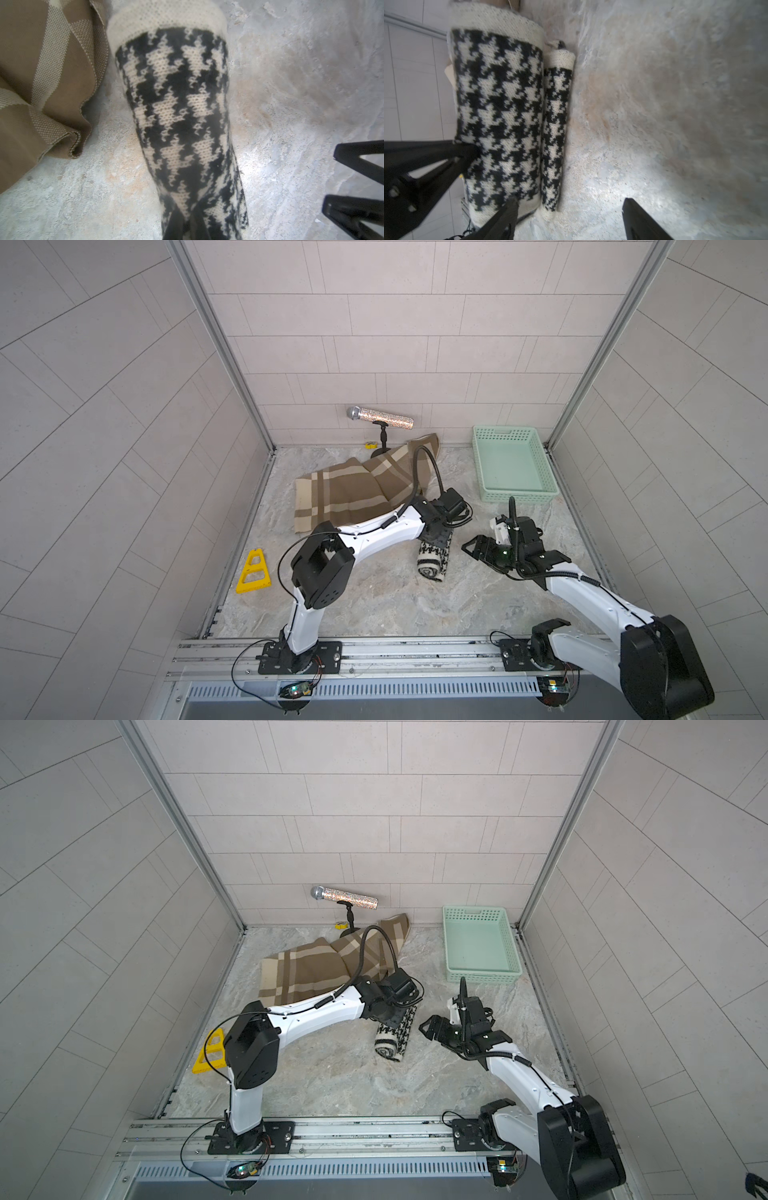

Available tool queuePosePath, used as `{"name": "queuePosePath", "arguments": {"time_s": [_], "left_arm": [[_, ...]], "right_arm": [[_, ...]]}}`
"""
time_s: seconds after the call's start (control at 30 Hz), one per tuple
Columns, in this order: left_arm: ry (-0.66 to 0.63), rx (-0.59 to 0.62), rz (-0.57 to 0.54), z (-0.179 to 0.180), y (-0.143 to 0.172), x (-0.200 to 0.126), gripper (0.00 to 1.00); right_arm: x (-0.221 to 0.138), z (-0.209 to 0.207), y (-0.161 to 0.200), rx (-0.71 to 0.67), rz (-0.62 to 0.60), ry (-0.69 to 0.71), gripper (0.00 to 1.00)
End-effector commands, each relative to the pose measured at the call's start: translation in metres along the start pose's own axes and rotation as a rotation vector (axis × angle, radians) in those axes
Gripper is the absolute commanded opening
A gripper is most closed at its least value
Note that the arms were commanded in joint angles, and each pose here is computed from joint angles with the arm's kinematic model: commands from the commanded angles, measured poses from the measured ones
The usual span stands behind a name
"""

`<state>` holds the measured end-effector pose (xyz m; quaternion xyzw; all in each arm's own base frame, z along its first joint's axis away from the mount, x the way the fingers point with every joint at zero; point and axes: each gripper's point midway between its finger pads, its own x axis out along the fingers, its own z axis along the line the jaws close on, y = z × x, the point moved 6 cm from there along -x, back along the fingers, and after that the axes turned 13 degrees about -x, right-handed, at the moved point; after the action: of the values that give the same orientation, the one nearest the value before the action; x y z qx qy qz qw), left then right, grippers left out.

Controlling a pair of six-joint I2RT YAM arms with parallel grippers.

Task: Roll up the scarf and place it into the basket
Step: Roll the scarf at the center of the board.

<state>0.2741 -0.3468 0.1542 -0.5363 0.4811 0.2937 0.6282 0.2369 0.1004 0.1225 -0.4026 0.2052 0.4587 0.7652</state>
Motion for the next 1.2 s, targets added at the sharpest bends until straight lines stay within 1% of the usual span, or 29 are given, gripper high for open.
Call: {"name": "queuePosePath", "arguments": {"time_s": [0.0, 0.17, 0.3, 0.43, 0.57, 0.7, 0.73, 0.77, 0.8, 0.83, 0.87, 1.0, 1.03, 1.1, 1.17], "left_arm": [[-0.128, 0.074, 0.007, 0.000, 0.006, 0.010, 0.00], [-0.146, 0.072, 0.010, -0.005, 0.006, 0.020, 0.00], [-0.129, 0.061, 0.006, -0.007, 0.006, 0.022, 0.00], [-0.107, 0.056, 0.013, -0.010, 0.006, 0.023, 0.00], [-0.105, 0.056, 0.020, -0.011, 0.008, 0.024, 0.00], [-0.095, 0.053, 0.018, -0.012, 0.007, 0.023, 0.00], [-0.092, 0.052, 0.019, -0.012, 0.007, 0.023, 0.00], [-0.087, 0.051, 0.020, -0.013, 0.007, 0.022, 0.00], [-0.081, 0.047, 0.019, -0.013, 0.006, 0.021, 0.01], [-0.075, 0.046, 0.019, -0.013, 0.006, 0.019, 0.05], [-0.069, 0.043, 0.017, -0.013, 0.006, 0.016, 0.11], [-0.019, 0.021, -0.001, -0.012, 0.004, 0.002, 0.40], [-0.007, 0.015, -0.004, -0.012, 0.004, -0.001, 0.43], [0.022, -0.002, -0.004, -0.008, 0.005, -0.008, 0.45], [0.052, -0.025, -0.006, -0.001, 0.007, -0.017, 0.47]], "right_arm": [[0.006, 0.013, -0.029, 0.041, -0.093, -0.077, 0.84], [0.022, 0.018, -0.044, 0.088, -0.121, -0.162, 0.84], [0.034, 0.018, -0.048, 0.100, -0.112, -0.201, 0.82], [0.047, 0.017, -0.043, 0.092, -0.060, -0.202, 0.83], [0.060, 0.006, -0.032, 0.112, -0.015, -0.161, 0.83], [0.071, 0.005, -0.023, 0.125, 0.009, -0.187, 0.82], [0.074, 0.006, -0.021, 0.124, 0.017, -0.192, 0.80], [0.076, 0.005, -0.018, 0.129, 0.026, -0.189, 0.75], [0.079, 0.002, -0.016, 0.139, 0.031, -0.189, 0.67], [0.080, -0.001, -0.014, 0.149, 0.034, -0.188, 0.61], [0.083, -0.005, -0.010, 0.157, 0.041, -0.180, 0.53], [0.097, -0.017, 0.001, 0.200, 0.076, -0.177, 0.28], [0.100, -0.019, 0.002, 0.214, 0.077, -0.187, 0.24], [0.106, -0.023, 0.004, 0.244, 0.071, -0.208, 0.16], [0.108, -0.026, 0.006, 0.260, 0.061, -0.224, 0.14]]}}
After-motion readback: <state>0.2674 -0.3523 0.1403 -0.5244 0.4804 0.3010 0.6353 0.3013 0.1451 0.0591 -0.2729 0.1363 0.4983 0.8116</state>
